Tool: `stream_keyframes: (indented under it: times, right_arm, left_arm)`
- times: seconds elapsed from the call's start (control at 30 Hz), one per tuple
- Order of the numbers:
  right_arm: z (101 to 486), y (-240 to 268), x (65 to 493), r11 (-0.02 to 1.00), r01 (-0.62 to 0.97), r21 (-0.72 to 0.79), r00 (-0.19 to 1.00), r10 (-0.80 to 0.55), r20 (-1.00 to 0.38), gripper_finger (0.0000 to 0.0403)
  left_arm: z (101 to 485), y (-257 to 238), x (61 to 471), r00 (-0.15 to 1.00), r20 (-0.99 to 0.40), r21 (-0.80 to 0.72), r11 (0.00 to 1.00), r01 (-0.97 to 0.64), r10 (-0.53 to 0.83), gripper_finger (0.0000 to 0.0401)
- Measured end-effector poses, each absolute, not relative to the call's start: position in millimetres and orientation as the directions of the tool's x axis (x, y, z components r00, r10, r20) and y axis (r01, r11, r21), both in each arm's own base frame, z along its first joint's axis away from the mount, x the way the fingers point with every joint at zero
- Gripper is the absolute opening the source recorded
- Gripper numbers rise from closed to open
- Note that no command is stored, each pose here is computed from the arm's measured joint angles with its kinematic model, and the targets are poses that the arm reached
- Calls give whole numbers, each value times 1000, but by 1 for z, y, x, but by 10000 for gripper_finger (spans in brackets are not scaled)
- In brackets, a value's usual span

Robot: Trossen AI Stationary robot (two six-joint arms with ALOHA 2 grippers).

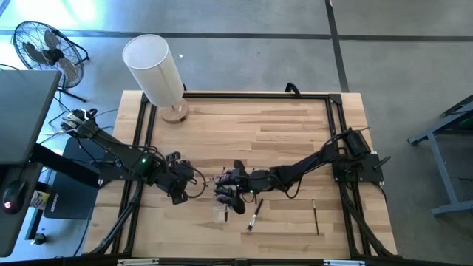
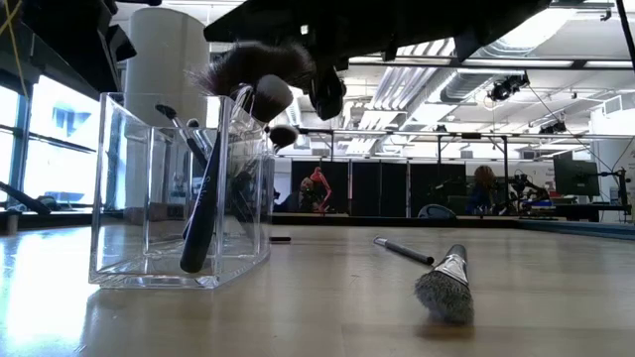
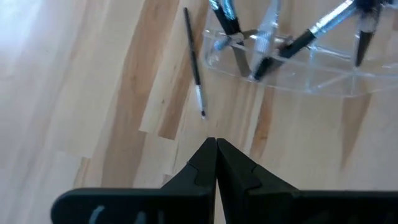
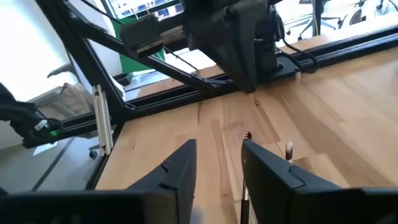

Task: Put items in baskets/containers
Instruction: Put the foundation brush into the transparent organizer

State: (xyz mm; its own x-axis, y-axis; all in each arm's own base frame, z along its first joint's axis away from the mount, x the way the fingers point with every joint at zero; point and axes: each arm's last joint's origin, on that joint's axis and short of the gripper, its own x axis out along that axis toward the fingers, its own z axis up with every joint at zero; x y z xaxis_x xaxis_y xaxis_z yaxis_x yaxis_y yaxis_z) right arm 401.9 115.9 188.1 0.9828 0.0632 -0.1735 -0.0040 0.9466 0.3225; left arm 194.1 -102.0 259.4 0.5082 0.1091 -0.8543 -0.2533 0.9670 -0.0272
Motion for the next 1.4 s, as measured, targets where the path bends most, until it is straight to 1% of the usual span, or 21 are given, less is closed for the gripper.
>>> stream_keyframes:
  times: [0.1,0.2,0.27,0.37,0.47,0.57,0.7,0.87,0.97,1.1,1.2,1.4]
  right_arm:
    - [201,115,397,959,-13,284,983,64,-173,135]
    - [220,112,388,968,-10,252,977,62,-203,141]
    - [233,109,379,970,1,245,969,60,-241,141]
    - [254,103,360,962,36,269,947,54,-317,141]
    - [272,98,338,942,94,323,917,45,-396,141]
    - [287,92,319,927,148,344,898,20,-439,142]
    - [304,92,299,939,176,295,902,-34,-431,142]
    - [315,93,286,947,198,252,910,-82,-406,142]
    - [317,95,283,950,198,243,911,-87,-403,142]
    - [316,94,283,955,197,222,906,-90,-413,142]
    - [315,93,282,956,204,213,900,-97,-424,142]
    - [314,92,282,953,232,195,895,-131,-427,142]
  left_arm:
    - [259,-103,194,505,-858,-36,969,-246,96,23]
    - [256,-104,196,494,-863,-18,969,-247,110,61]
    - [251,-104,199,485,-861,24,965,-260,152,89]
    - [240,-108,207,457,-866,83,960,-268,203,124]
    - [223,-113,216,401,-883,163,960,-226,245,140]
    - [202,-116,222,349,-894,217,952,-214,282,141]
    - [171,-116,221,354,-903,157,955,-252,242,133]
    - [142,-109,208,458,-874,-3,942,-336,160,118]
    - [130,-105,200,539,-836,-99,937,-336,105,110]
    - [116,-101,193,627,-775,-173,927,-332,80,106]
    - [111,-99,191,659,-748,-197,923,-330,76,105]
    - [110,-97,190,678,-727,-138,945,-295,105,105]
